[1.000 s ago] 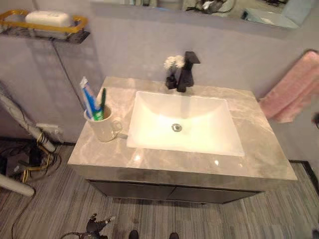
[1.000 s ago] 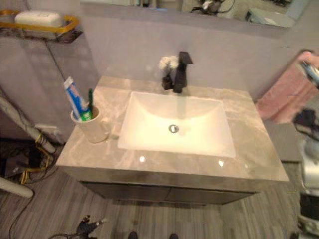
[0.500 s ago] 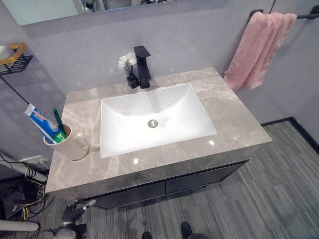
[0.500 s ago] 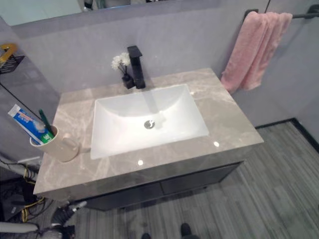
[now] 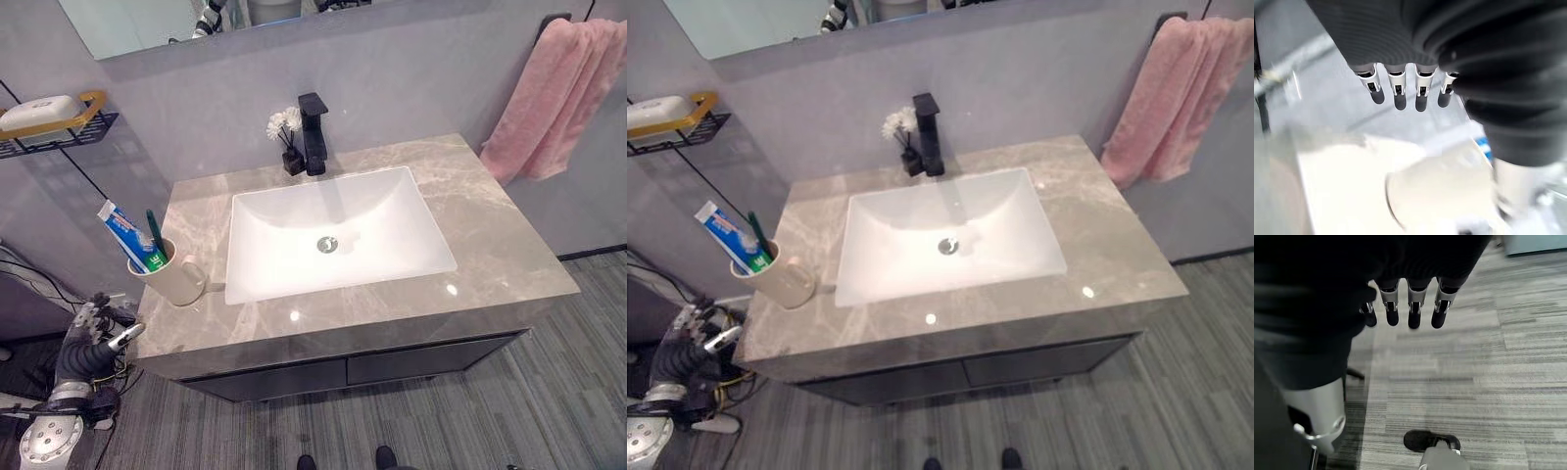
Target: Put brush and paste in cup on sink, flatten towel.
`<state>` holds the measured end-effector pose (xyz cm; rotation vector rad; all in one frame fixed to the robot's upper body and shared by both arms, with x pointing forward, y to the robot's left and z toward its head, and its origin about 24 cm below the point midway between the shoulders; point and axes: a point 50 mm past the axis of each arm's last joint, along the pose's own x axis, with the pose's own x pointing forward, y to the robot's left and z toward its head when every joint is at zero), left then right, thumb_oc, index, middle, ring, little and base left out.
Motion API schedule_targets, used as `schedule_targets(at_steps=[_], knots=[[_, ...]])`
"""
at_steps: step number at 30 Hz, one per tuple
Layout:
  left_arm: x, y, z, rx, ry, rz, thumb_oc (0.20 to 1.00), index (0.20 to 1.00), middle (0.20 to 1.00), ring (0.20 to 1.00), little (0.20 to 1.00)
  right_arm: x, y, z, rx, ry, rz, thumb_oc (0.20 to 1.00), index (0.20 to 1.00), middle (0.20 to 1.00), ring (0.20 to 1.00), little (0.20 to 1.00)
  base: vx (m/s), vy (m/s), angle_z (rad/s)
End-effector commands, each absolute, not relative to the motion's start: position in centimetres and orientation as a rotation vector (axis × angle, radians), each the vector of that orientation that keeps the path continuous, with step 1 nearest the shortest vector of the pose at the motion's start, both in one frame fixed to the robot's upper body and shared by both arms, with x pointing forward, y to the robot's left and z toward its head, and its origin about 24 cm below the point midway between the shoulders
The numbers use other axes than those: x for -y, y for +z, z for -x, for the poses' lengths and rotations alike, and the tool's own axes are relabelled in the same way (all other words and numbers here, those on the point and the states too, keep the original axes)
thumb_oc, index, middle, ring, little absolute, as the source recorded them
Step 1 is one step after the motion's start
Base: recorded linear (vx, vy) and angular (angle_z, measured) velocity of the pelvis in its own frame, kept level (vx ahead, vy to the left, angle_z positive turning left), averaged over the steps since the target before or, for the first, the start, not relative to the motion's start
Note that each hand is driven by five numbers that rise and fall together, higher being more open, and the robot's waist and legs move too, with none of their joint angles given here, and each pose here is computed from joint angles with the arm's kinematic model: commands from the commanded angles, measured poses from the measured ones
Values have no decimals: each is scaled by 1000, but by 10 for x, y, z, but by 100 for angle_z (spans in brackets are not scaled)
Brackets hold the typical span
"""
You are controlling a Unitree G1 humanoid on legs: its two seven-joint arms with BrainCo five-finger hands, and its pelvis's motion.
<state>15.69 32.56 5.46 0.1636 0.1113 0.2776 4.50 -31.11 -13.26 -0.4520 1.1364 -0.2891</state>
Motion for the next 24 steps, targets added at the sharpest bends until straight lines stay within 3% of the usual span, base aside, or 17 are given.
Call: schedule_targets(at_steps=[1, 12, 17, 24], knots=[[-336, 91, -158, 24, 231, -187, 200, 200, 200, 200, 200, 309, -128, -54, -1076, -217, 478, 1000, 1000, 1000, 1000, 1000, -32, -17, 0], [-322, 91, -147, 37, 208, -81, 200, 200, 200, 200, 200, 311, -139, -15, -1235, -339, 416, 1000, 1000, 1000, 1000, 1000, -38, -18, 8], [-312, 92, -158, 64, 159, -59, 200, 200, 200, 200, 200, 317, -137, -29, -1200, -428, 382, 1000, 1000, 1000, 1000, 1000, -13, -2, -1], [-299, 96, -172, 88, 85, -62, 200, 200, 200, 200, 200, 304, -134, -71, -1087, -277, 450, 1000, 1000, 1000, 1000, 1000, 12, -5, 1]])
